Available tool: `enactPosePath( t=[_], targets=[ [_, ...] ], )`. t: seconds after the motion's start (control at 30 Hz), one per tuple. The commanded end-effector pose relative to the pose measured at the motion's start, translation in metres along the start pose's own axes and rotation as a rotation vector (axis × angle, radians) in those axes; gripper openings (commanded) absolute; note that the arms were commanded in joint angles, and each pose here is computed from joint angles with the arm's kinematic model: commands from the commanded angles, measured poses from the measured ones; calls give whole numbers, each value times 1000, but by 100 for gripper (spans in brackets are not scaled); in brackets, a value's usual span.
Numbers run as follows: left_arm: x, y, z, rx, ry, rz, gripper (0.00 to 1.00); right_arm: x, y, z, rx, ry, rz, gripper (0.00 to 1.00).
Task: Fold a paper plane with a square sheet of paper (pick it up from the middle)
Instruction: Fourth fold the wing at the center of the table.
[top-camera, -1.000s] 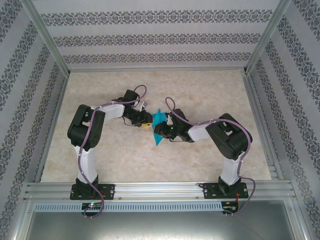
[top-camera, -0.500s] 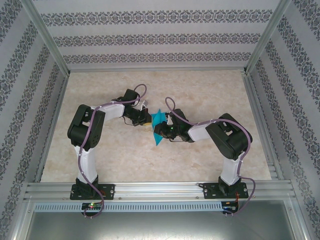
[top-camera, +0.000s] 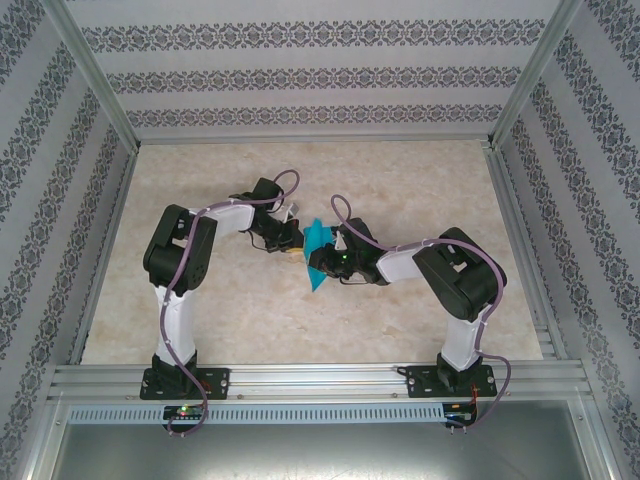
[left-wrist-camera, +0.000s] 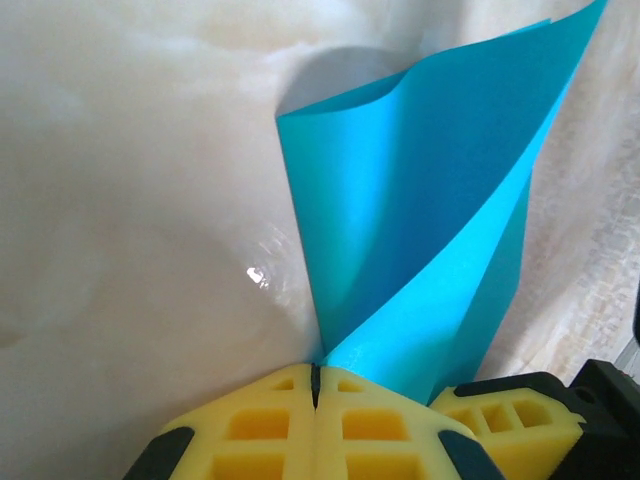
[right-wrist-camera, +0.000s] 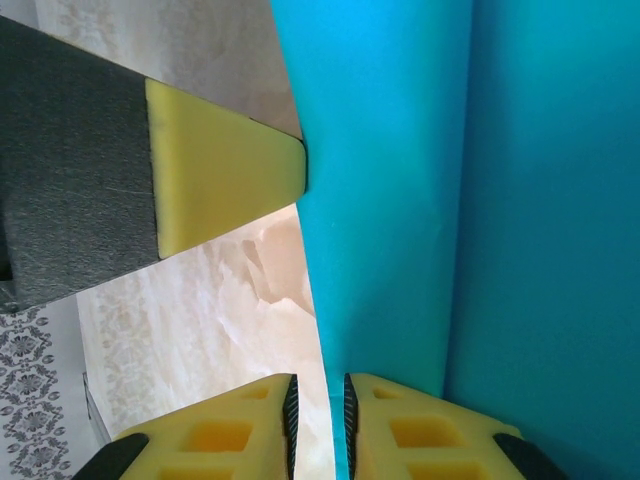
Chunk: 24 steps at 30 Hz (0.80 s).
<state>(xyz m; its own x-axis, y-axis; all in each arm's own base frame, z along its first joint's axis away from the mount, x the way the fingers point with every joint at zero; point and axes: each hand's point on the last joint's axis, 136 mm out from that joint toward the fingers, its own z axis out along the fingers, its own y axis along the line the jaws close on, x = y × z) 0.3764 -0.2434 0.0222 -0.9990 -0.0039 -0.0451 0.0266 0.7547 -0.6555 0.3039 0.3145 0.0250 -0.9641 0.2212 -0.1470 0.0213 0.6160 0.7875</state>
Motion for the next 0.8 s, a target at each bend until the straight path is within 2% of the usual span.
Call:
enactPosePath(
  t=[0.0, 0.5, 0.77],
  targets=[
    [-7, 5, 2, -35, -3, 33, 0, 23, -23, -1, 86, 60, 7, 22],
    [-15, 3, 5, -30, -6, 38, 2, 29, -34, 4, 117, 94, 7, 19],
    [-18, -7, -4, -33, -18, 56, 8, 30, -41, 4, 159, 102, 20, 14]
  ],
)
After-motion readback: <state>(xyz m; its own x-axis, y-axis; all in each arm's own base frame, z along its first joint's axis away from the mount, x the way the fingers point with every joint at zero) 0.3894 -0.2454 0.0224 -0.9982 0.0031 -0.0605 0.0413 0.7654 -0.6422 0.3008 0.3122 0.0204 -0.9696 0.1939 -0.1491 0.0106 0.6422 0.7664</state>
